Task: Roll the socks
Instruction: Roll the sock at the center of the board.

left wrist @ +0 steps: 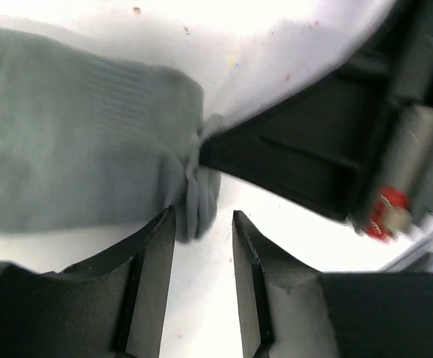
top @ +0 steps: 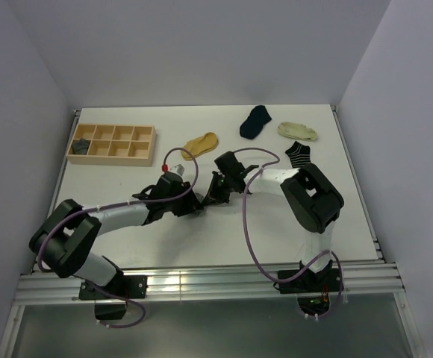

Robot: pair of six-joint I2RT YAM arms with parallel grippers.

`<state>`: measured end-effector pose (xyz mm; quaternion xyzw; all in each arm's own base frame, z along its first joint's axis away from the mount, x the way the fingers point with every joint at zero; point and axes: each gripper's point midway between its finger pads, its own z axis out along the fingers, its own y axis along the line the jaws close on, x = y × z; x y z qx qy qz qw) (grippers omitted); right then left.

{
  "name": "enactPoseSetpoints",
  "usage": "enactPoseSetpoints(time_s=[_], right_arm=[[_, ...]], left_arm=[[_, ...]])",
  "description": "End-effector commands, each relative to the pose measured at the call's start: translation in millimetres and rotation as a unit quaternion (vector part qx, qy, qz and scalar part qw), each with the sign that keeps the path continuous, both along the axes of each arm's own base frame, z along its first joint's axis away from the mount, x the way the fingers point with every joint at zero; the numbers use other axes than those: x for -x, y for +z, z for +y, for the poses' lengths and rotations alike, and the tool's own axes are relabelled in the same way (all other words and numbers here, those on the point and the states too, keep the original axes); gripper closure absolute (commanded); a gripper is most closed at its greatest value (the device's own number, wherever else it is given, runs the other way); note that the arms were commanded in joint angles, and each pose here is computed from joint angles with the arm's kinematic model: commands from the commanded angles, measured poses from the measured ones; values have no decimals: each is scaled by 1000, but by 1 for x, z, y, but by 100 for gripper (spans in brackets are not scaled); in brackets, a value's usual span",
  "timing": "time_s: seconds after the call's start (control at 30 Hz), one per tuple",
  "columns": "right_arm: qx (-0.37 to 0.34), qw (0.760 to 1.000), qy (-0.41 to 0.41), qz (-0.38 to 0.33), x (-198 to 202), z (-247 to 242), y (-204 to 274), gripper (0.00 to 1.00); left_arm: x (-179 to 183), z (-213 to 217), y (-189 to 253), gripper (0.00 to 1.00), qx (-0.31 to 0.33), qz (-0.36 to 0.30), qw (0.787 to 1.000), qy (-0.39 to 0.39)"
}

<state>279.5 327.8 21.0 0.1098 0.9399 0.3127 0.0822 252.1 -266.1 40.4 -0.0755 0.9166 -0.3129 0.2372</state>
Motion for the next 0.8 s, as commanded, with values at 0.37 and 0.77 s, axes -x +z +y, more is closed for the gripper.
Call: enactPoseSetpoints(time_s=[0.37,0.77], right_arm=[[64,998,3,27,6,-14,-23,96],[59,997,11,47,12,-13,-28,96]], left_arm=[[1,-30,48,59,-225,-250,940,-64],[-3,-23,20,59,-333,-279,896,-87]])
